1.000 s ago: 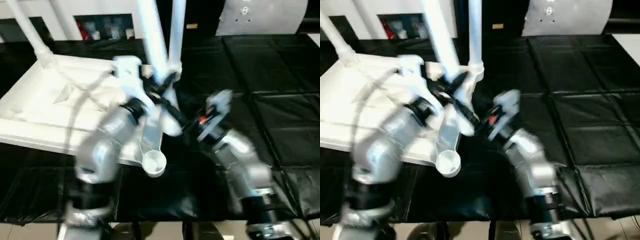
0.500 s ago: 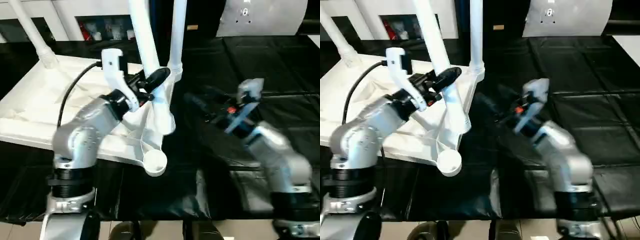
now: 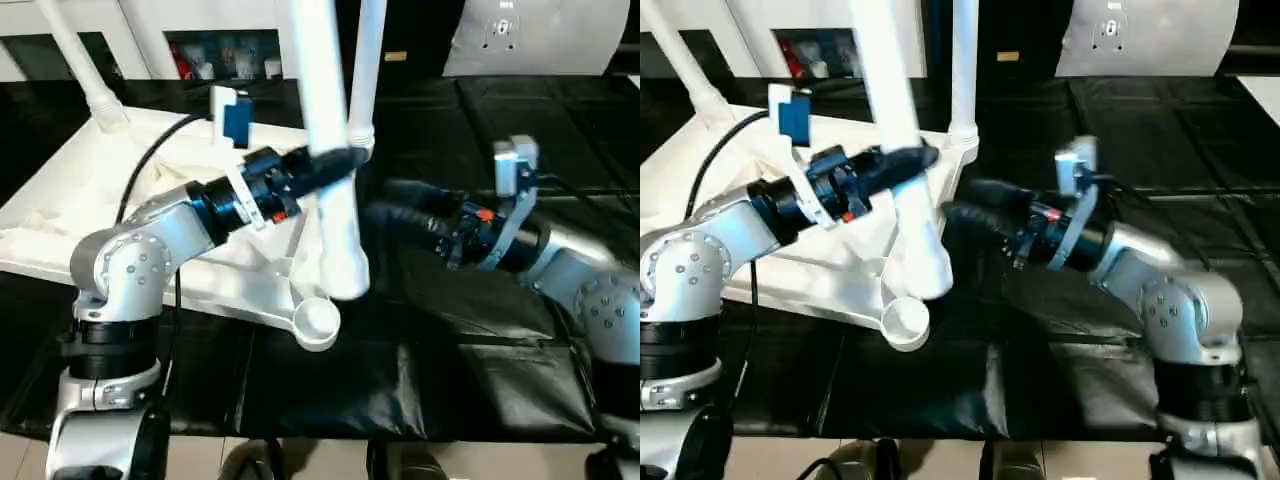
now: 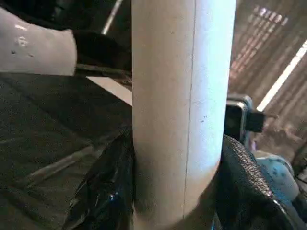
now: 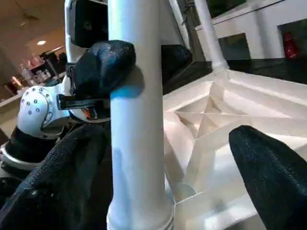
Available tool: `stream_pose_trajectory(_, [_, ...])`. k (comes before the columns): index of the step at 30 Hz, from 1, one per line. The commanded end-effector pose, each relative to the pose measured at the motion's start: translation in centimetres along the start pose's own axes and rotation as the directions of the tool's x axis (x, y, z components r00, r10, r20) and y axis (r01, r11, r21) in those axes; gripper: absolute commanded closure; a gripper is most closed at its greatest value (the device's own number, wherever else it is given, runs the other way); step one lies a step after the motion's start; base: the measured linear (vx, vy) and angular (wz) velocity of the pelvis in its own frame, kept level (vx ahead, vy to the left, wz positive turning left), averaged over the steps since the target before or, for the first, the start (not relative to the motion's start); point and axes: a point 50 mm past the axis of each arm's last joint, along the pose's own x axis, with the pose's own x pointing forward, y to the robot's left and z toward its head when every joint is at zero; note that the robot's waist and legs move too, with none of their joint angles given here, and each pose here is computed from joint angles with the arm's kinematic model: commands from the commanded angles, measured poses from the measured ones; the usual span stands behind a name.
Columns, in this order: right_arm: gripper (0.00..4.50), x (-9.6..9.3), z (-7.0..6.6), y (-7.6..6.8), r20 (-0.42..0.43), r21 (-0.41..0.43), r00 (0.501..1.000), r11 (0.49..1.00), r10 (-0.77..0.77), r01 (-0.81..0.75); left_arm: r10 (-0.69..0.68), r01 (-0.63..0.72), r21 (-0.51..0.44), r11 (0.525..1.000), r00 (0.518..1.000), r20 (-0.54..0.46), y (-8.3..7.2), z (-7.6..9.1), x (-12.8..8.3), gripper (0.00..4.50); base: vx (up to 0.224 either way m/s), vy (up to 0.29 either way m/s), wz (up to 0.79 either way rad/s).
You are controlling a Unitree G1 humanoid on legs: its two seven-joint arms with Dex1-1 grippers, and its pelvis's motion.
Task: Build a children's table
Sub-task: Pick table leg
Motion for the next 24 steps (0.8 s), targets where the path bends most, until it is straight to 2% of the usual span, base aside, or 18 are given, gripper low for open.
stream_pose_trajectory(1, [0.00, 0.8, 0.3, 0.7, -0.062, -0.035, 0.995, 0.997, 0.073, -0.075, -0.066, 0.068, 0.110, 0.992, 0.998, -0.023, -1.0, 0.6, 0.6, 2.63, 0.000, 0.000, 0.00])
stream_pose_trajectory(5, [0.00, 1.4, -0.4, 0.5, -0.153, -0.053, 0.983, 0.993, 0.098, -0.107, -0.112, 0.128, 0.222, 0.967, 0.990, -0.080, -1.5, 0.2, 1.1, 2.63, 0.000, 0.000, 0.00])
stream_pose_trajectory(7, [0.00, 1.5, -0.7, 0.4, -0.184, -0.060, 0.977, 0.992, 0.103, -0.115, -0.126, 0.143, 0.240, 0.960, 0.988, -0.084, -1.7, 0.2, 1.3, 2.63, 0.000, 0.000, 0.00])
stream_pose_trajectory(13, [0.00, 1.8, -1.1, 0.7, -0.232, -0.054, 0.955, 0.978, 0.184, -0.201, -0.206, 0.223, 0.245, 0.944, 0.974, -0.094, -2.6, 0.1, 1.6, 2.64, 0.000, 0.000, 0.00])
stream_pose_trajectory(17, [0.00, 2.3, -1.2, 0.6, -0.258, -0.100, 0.945, 0.967, 0.202, -0.234, -0.245, 0.267, 0.240, 0.933, 0.963, -0.115, -2.9, -0.3, 1.6, 2.64, 0.000, 0.000, 0.00])
stream_pose_trajectory(19, [0.00, 2.4, -1.1, 0.6, -0.256, -0.125, 0.942, 0.960, 0.215, -0.253, -0.258, 0.281, 0.232, 0.931, 0.958, -0.126, -3.0, -0.5, 1.7, 2.64, 0.000, 0.000, 0.00])
stream_pose_trajectory(24, [0.00, 2.6, -1.2, 0.7, -0.248, -0.112, 0.934, 0.950, 0.257, -0.291, -0.269, 0.294, 0.232, 0.927, 0.954, -0.134, -3.1, -0.7, 1.8, 2.64, 0.000, 0.000, 0.00])
